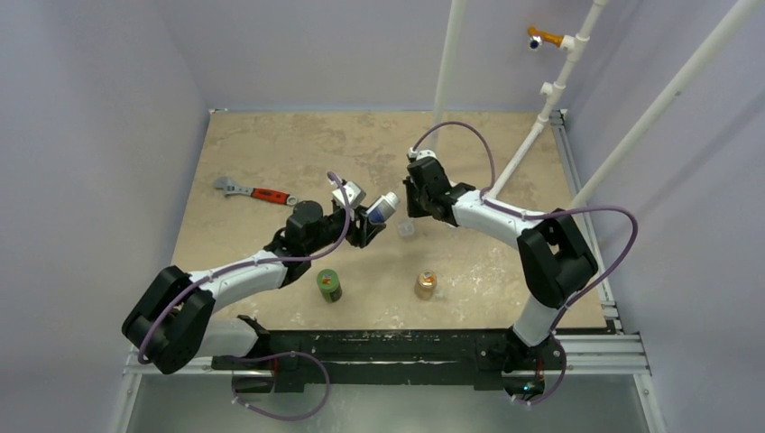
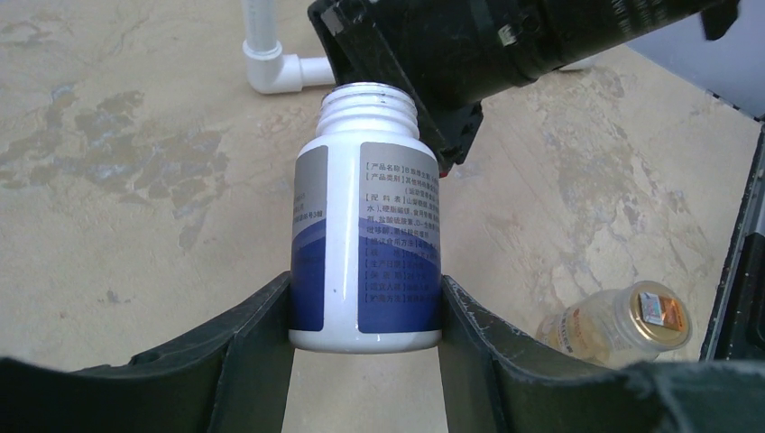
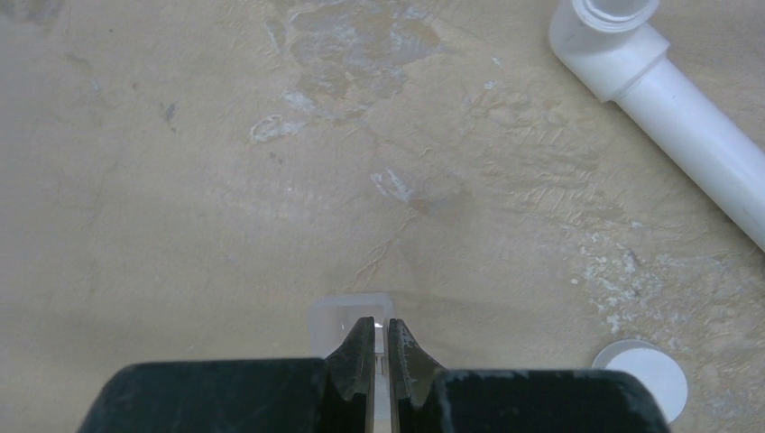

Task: Sort the pills into containers
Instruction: Pour the pill into the pill container.

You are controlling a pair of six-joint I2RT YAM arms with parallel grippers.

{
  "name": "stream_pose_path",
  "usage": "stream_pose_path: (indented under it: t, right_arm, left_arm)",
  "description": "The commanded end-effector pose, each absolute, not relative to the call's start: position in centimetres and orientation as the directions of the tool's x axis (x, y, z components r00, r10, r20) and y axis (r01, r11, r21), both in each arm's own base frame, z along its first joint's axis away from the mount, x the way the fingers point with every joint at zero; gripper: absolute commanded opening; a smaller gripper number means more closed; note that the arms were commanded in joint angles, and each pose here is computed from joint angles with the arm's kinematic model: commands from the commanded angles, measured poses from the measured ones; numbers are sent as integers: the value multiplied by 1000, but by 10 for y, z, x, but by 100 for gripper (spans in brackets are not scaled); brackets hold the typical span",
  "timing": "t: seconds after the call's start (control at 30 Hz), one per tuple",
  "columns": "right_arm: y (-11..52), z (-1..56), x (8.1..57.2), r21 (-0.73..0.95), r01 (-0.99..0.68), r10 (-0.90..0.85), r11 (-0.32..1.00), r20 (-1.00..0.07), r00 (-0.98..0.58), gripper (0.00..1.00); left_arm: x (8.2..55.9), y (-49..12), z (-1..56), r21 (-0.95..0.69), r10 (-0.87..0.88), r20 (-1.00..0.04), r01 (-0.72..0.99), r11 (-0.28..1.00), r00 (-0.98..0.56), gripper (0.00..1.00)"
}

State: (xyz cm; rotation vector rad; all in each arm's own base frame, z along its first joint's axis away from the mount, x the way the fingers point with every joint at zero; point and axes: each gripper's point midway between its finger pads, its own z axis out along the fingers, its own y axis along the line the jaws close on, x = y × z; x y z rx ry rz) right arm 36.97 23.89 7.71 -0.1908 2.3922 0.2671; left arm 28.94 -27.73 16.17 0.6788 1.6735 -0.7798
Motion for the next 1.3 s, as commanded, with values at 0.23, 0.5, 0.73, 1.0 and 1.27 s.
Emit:
stream_pose_path:
  t: [0.23, 0.5, 0.73, 1.0, 1.27]
  right_arm:
    - [264, 99, 350, 189, -317, -95, 929, -709, -699, 0]
    - [273, 99, 345, 212, -349, -106, 913, -702, -704, 0]
    - [279, 97, 346, 213, -360, -117, 908, -697, -708, 0]
    - [272, 99, 350, 181, -330, -115, 926, -700, -705, 0]
    - [272, 94, 345, 209, -317, -91, 925, -687, -721, 0]
  left_arm:
    - [283, -259, 134, -232, -79, -966, 700, 675, -245, 0]
    - [272, -247, 111, -197, -29, -970, 704, 682, -243, 0]
    - [275, -245, 104, -155, 17, -974, 716, 681, -227, 0]
    - [275, -264, 101, -183, 42, -965, 778, 601, -260, 0]
    - [278, -275, 95, -197, 97, -950, 807, 556, -298, 0]
